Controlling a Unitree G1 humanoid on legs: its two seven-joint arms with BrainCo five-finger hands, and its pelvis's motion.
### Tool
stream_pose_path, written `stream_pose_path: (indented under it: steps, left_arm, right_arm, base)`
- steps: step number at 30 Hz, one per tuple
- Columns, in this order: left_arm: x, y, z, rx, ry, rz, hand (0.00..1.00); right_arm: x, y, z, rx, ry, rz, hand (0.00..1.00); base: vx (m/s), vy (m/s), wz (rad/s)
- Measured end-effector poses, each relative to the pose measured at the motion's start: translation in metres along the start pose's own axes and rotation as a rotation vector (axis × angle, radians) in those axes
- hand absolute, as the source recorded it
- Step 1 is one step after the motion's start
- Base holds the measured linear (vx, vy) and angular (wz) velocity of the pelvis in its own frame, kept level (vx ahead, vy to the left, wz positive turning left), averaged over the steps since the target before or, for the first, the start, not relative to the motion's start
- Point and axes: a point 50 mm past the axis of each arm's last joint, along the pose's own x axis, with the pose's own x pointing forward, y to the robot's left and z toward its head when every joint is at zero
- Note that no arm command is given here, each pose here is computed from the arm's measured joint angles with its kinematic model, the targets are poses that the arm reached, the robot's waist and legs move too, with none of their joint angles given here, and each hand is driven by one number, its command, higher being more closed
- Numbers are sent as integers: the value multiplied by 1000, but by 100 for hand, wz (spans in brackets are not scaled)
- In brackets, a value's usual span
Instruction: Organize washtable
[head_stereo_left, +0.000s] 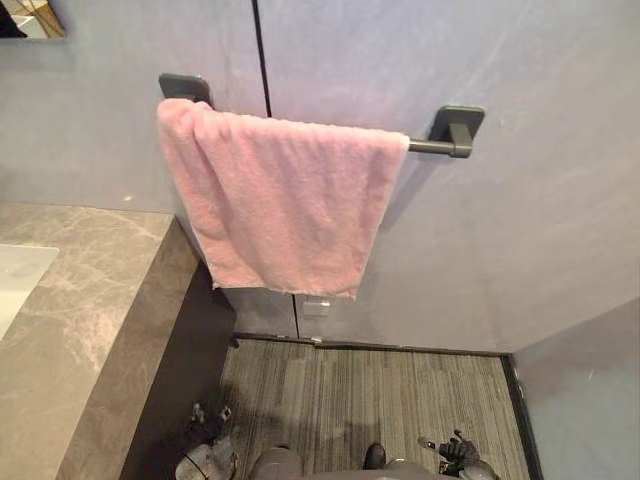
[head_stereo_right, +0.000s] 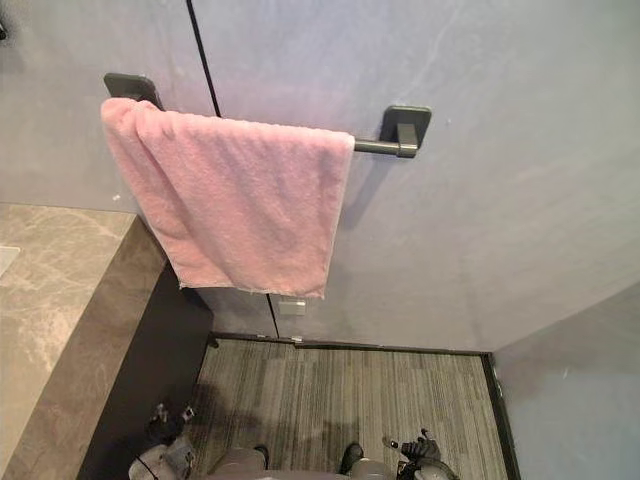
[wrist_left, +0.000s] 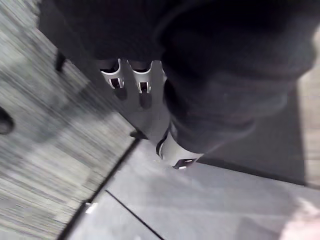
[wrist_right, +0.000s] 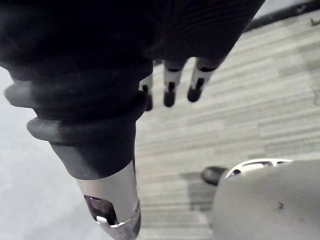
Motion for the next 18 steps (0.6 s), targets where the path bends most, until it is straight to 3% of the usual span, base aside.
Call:
stream_pose_path:
  steps: [7, 13, 18]
  left_arm:
    - [-11, -15, 94, -36, -407, -100, 0]
    - [-17, -25, 108, -38, -474, -92, 0]
    - [-13, -25, 125, 96, -523, -87, 0]
  right_arm:
    - [2, -2, 10, -142, -49, 40, 0]
    - [1, -1, 5, -189, -34, 51, 0]
    - [0, 1, 3, -194, -29, 68, 0]
  base:
    - [62, 46, 7]
    - [0, 24, -1]
    - [-60, -20, -6]
